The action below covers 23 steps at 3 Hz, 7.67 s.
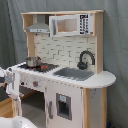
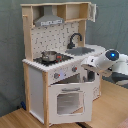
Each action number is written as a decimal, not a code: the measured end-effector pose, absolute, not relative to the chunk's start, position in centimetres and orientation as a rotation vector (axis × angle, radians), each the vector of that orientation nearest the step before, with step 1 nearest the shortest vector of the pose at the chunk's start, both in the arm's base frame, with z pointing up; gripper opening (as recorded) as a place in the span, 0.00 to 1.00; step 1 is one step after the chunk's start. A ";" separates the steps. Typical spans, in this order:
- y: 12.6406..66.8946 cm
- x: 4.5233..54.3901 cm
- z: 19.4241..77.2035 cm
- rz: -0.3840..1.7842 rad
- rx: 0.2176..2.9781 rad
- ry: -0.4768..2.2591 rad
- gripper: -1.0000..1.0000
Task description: Play with the kitchen
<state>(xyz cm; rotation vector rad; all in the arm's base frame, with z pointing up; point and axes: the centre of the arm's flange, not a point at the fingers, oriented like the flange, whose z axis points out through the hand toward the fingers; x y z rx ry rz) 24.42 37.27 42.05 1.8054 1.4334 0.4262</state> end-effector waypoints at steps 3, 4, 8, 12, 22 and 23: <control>36.5 29.6 40.7 0.349 1.858 1.698 1.00; 36.7 31.1 40.7 0.337 1.869 1.794 1.00; 35.9 33.4 39.5 0.263 1.880 1.977 0.00; 34.5 36.4 35.7 0.185 1.686 2.339 0.00; 42.4 32.0 30.1 0.279 2.028 2.080 0.00; 42.5 33.0 31.3 0.334 2.100 2.007 0.00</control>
